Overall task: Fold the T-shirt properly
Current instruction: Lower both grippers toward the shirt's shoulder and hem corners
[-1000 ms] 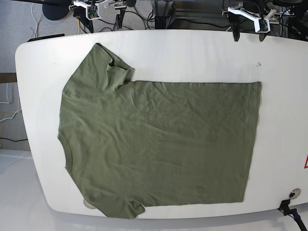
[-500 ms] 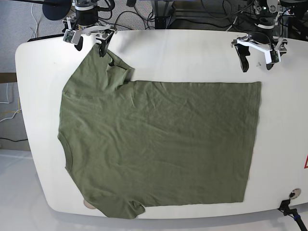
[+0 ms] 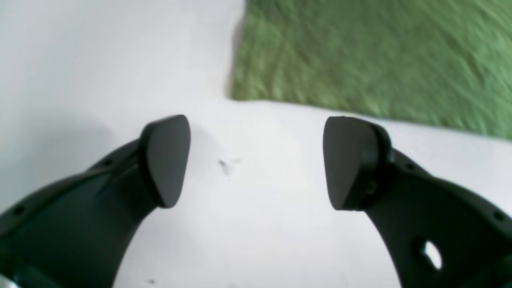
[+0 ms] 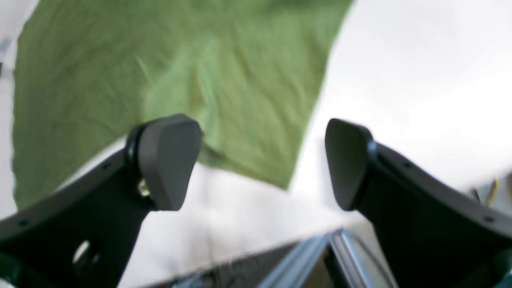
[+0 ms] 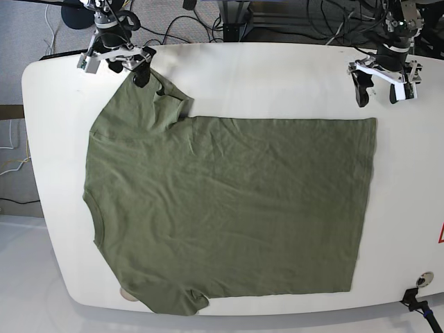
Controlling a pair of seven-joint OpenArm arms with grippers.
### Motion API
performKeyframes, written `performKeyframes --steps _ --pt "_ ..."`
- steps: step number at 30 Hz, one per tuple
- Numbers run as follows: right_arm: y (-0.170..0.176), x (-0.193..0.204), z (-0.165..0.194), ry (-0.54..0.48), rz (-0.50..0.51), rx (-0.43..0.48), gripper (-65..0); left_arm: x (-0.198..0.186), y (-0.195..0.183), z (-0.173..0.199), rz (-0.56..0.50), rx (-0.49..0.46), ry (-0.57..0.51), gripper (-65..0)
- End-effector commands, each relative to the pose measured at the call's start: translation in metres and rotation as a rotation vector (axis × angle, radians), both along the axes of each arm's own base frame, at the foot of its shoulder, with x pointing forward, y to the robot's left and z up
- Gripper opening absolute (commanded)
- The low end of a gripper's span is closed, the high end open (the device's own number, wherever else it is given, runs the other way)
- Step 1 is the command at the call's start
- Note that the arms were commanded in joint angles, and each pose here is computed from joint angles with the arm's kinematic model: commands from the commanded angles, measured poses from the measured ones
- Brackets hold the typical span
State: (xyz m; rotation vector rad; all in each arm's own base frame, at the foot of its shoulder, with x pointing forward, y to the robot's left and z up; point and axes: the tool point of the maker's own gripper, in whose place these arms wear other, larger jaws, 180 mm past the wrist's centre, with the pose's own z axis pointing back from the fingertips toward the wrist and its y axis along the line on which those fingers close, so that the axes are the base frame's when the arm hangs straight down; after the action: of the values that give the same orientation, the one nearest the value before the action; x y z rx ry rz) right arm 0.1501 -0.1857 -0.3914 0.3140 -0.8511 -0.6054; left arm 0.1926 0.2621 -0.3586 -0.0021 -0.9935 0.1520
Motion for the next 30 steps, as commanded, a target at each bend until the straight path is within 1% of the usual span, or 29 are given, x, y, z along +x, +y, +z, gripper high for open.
performKeyframes --steps 1,5,8,12,19,20,21,23,25,28,29,30 --pt "-0.003 0.001 0.001 -0.014 -0.005 -0.007 -15.2 0.005 -0.001 0.009 -0.014 0.003 -0.037 -15.9" --pt "-0.004 -0.01 -0.016 0.032 -0.019 0.016 -15.2 0.004 -0.001 0.008 -0.015 0.003 -0.035 -15.9" --pt "0.0 -0.009 -0.017 0.027 -0.014 0.037 -15.2 0.004 -0.001 0.008 -0.014 0.002 -0.034 -15.9" --pt "0.018 -0.003 -0.022 0.028 0.022 0.07 -15.2 0.004 -0.001 0.008 -0.014 0.002 -0.034 -15.9" --pt "0.021 0.002 -0.023 0.029 0.026 0.083 -15.3 0.004 -0.001 0.008 -0.015 0.004 -0.032 -15.9" --pt "0.022 0.002 -0.024 0.038 0.032 0.087 -16.7 0.003 -0.001 0.007 -0.015 0.004 -0.031 -15.9" --pt "0.024 0.005 -0.024 0.037 0.04 0.092 -19.9 0.003 -0.001 0.007 -0.015 0.004 -0.031 -15.9" --pt "0.027 0.009 -0.025 0.043 0.058 0.1 -29.9 0.003 -0.001 0.007 -0.015 0.004 -0.031 -15.9" --pt "0.028 0.009 -0.031 0.062 0.063 0.109 -42.1 0.003 0.0 0.007 -0.013 0.005 -0.031 -15.9" --pt "0.028 0.009 -0.041 0.082 0.058 0.119 -62.1 0.003 0.0 0.007 -0.013 0.005 -0.031 -15.9" --pt "0.028 0.008 -0.044 0.091 0.056 0.121 -65.0 0.003 0.0 0.008 -0.012 0.005 -0.031 -15.9" --pt "0.027 0.006 -0.047 0.1 0.054 0.123 -65.0 0.003 0.004 0.009 -0.005 0.011 -0.033 -15.9"
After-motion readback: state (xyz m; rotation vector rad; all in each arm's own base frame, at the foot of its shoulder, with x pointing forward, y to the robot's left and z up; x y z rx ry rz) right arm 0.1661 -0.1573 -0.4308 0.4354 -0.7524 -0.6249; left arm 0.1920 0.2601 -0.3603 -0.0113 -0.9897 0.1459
